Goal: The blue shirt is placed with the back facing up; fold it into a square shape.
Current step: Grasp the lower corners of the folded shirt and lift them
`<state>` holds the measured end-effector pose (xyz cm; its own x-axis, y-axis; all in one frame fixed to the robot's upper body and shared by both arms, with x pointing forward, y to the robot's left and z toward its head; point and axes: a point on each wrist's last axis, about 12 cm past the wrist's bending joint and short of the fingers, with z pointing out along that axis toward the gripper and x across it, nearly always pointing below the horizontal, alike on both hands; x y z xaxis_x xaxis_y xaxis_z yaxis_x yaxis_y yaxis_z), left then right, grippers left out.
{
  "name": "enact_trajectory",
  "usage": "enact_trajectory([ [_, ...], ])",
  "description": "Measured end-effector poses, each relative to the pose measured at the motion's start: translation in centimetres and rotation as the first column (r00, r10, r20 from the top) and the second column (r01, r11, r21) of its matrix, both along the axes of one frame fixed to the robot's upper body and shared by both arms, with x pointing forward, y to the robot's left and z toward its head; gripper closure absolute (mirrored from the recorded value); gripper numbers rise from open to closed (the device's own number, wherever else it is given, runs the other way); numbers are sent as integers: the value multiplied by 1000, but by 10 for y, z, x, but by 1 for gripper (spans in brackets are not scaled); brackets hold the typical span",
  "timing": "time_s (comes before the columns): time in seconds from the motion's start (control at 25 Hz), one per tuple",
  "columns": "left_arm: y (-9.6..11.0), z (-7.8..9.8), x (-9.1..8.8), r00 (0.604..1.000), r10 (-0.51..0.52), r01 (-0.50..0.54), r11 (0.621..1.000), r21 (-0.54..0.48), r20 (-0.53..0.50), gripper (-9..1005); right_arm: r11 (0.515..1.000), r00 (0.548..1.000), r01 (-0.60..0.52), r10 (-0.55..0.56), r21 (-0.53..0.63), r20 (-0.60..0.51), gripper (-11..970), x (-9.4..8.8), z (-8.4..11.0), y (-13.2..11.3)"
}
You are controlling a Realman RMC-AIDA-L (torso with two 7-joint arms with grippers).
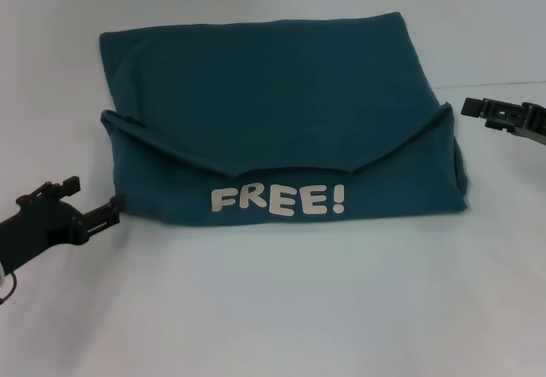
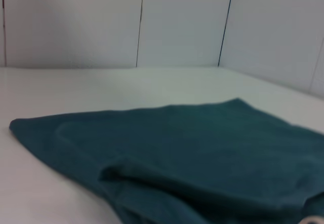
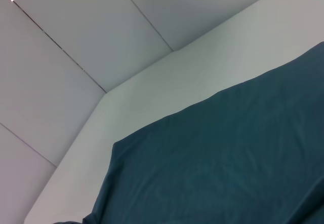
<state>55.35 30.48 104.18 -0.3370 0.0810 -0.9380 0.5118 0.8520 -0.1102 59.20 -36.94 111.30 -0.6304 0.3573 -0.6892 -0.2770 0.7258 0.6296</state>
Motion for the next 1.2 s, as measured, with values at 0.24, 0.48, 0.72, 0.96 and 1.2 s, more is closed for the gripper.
enact_trajectory([
  [0.24,-6,-13,2,1000,-2,4,995,105,-16,135,1000,1000,10,-10,7,-7,150,-1,-1,-1],
  [0.48,-17,-19,7,999,-25,29,984,174,-25,137,1000,1000,16,-16,12,-7,150,-1,-2,0],
  [0.72,-23,-18,13,998,-52,55,974,221,-19,141,1000,1000,21,-21,21,-3,151,-2,-2,0],
  [0.96,-30,-15,18,997,-81,81,967,242,-10,145,999,1000,31,-31,32,0,150,-3,-3,-1],
  [1.2,-34,-15,22,995,-95,95,955,281,-14,149,998,999,40,-40,39,0,151,-5,-4,-2],
])
